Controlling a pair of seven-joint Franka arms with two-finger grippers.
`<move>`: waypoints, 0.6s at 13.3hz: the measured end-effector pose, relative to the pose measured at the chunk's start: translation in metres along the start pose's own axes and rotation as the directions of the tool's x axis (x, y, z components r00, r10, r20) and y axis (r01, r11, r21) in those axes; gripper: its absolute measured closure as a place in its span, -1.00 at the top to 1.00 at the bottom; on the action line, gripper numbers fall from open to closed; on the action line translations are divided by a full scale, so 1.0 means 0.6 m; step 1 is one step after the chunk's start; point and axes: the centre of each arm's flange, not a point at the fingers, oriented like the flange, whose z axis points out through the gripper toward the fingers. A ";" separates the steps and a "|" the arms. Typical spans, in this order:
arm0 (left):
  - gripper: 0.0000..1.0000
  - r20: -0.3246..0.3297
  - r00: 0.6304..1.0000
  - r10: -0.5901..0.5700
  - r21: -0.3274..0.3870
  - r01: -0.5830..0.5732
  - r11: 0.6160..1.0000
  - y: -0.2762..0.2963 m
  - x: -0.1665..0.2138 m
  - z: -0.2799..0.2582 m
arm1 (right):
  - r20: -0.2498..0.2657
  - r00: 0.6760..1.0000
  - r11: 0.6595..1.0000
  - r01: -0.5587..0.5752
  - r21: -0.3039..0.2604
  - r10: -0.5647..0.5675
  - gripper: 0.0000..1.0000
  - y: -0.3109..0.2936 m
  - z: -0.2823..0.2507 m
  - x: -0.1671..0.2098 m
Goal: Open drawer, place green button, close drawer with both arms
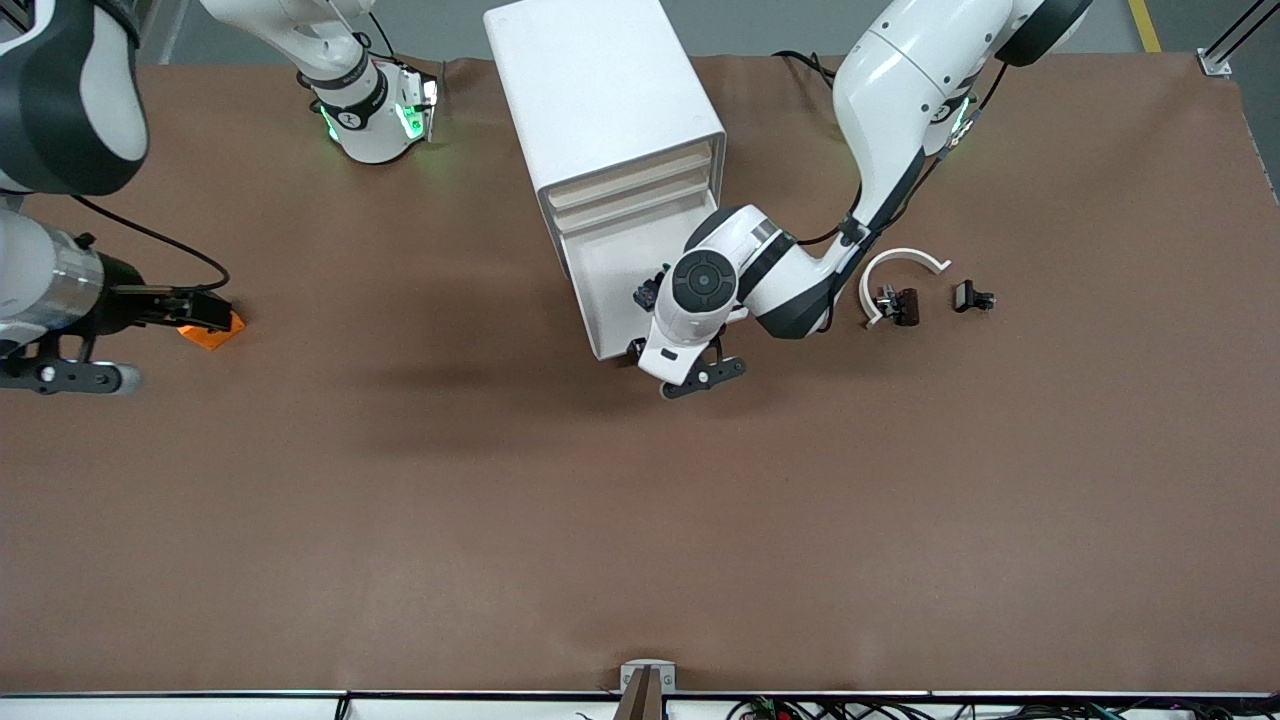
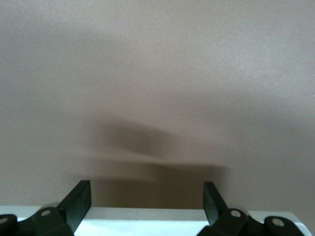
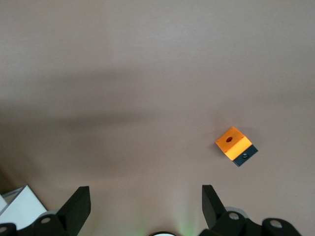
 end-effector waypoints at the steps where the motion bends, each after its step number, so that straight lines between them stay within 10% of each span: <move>1: 1.00 0.001 1.000 -0.001 0.000 0.001 1.000 0.000 -0.001 0.000 | 0.002 1.000 1.000 0.000 0.004 0.000 1.00 0.025 0.001 0.002; 8: 1.00 0.037 0.999 -0.034 0.010 0.033 0.999 0.015 -0.057 0.016 | -0.015 0.999 0.999 -0.031 0.026 0.032 1.00 0.129 -0.009 0.005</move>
